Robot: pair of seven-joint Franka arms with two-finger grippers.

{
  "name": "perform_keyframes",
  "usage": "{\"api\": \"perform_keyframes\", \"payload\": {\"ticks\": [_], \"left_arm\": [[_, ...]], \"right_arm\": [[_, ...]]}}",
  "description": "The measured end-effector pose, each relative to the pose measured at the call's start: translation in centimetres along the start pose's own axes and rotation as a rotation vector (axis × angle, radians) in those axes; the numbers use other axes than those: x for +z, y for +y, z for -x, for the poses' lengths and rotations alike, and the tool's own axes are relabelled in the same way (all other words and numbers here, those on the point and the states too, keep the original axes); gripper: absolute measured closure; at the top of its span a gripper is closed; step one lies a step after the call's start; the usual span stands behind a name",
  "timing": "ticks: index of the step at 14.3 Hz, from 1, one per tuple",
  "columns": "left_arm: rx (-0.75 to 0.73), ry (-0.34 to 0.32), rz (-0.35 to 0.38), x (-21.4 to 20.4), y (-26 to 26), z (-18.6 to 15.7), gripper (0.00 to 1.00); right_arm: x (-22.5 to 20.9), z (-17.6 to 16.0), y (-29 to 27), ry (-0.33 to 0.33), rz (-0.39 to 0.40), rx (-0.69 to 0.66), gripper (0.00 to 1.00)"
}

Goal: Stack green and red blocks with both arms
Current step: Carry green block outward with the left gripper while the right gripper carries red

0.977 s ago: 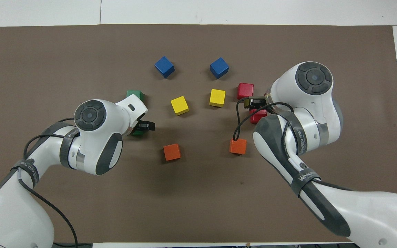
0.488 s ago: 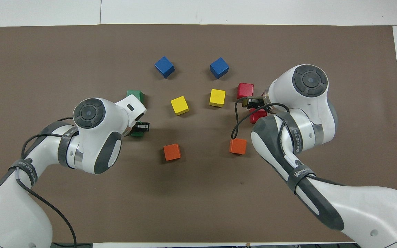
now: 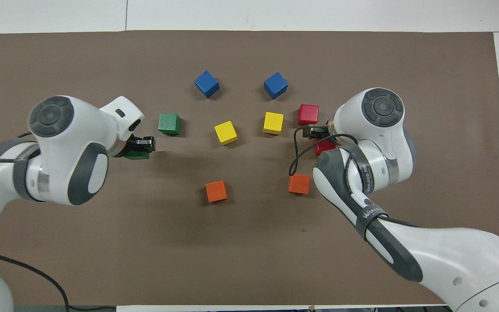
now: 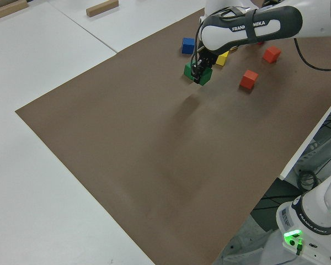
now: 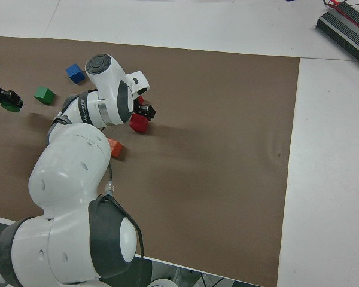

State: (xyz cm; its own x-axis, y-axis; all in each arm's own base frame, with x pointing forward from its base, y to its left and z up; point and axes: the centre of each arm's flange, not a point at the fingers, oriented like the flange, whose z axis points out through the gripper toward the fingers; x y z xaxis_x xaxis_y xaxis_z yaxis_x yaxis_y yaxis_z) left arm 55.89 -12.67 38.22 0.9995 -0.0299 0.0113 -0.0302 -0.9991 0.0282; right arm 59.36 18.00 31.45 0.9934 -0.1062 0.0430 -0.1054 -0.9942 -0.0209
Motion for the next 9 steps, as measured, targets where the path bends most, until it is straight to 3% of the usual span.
{"api": "perform_keyframes", "payload": {"ticks": [1, 4, 5, 7, 9], "left_arm": [[-0.002, -0.002, -0.001, -1.3, -2.9, -0.1, 0.44], [0.003, -0.012, -0.003, -2.7, -12.7, 0.0, 0.44], [0.001, -0.014, -0.003, -2.6, -16.3, 0.3, 0.44], [-0.015, -0.016, -0.002, -2.6, -22.7, 1.4, 0.44], [-0.043, -0.016, -0.001, -1.8, -27.0, 2.9, 0.44]], "right_arm": [[0.3, 0.1, 0.1, 0.002, -0.001, -0.001, 0.09], [1.3, 0.7, 0.2, 0.012, -0.005, -0.004, 0.10], [1.6, 0.9, 0.3, 0.006, -0.003, -0.006, 0.17], [1.7, 1.0, 0.4, 0.000, -0.001, -0.020, 0.41], [1.3, 1.0, 0.5, -0.030, 0.013, -0.042, 0.45]]}}
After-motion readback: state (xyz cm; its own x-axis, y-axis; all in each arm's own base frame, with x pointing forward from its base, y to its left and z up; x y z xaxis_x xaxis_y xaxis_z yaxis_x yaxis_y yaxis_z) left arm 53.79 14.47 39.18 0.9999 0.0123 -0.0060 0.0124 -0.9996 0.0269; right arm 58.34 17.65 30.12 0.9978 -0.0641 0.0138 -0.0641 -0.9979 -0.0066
